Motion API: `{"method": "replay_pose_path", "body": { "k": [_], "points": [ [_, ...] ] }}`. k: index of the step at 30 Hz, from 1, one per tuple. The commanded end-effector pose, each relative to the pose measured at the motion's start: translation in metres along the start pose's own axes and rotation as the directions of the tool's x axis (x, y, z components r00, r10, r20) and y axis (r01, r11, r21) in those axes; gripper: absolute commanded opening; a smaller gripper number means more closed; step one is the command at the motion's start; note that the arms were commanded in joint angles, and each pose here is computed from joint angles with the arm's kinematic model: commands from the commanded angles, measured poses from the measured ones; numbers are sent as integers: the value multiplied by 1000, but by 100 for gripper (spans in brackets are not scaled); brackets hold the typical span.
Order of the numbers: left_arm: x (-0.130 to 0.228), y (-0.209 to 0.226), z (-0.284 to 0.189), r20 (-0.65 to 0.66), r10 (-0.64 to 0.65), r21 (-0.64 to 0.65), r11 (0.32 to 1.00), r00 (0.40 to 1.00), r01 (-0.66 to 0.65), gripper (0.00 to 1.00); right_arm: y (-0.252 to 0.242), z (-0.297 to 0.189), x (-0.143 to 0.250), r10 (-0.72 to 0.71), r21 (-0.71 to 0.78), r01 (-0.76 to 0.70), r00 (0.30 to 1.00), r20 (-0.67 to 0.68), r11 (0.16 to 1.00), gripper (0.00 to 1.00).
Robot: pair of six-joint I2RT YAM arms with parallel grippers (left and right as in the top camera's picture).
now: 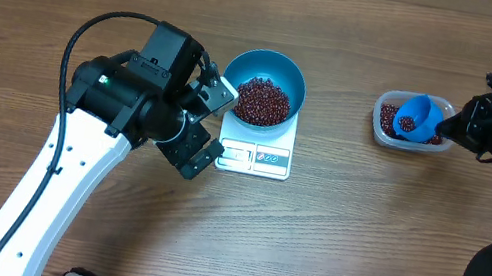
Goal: Scoop item into bowl and weigh 150g on scale
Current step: 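Lift the filled scoop and carry it over the teal bowl, right gripper, then tilt the scoop with the right gripper, pouring beans into the bowl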
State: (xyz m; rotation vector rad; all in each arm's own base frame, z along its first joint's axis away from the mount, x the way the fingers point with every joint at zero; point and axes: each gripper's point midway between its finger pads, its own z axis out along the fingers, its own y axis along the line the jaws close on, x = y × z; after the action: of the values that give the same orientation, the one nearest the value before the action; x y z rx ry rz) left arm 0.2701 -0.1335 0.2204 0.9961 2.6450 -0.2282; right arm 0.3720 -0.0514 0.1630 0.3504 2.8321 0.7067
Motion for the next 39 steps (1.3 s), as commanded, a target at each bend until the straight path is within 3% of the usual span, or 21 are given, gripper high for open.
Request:
{"method": "replay_pose_path", "body": {
  "k": [1,6,18,31,39],
  "points": [
    [0,-2,-3,15,20,9,1000,1000,-20,100,8,-10,-6,-42,-17,42,999,30,999,4],
    [0,-2,-3,15,20,9,1000,1000,-20,100,18,-17,-5,-65,-43,67,997,49,997,4],
    [0,-2,-3,15,20,9,1000,1000,-20,100,82,-68,-9,-180,-94,208,953,245,974,4],
    [0,-2,-3,15,20,9,1000,1000,-20,100,183,-18,11,-415,-42,432,886,206,901,4],
    [0,-2,-3,15,20,9,1000,1000,-20,100,209,1,30,-505,25,509,847,166,861,4]
  ]
}}
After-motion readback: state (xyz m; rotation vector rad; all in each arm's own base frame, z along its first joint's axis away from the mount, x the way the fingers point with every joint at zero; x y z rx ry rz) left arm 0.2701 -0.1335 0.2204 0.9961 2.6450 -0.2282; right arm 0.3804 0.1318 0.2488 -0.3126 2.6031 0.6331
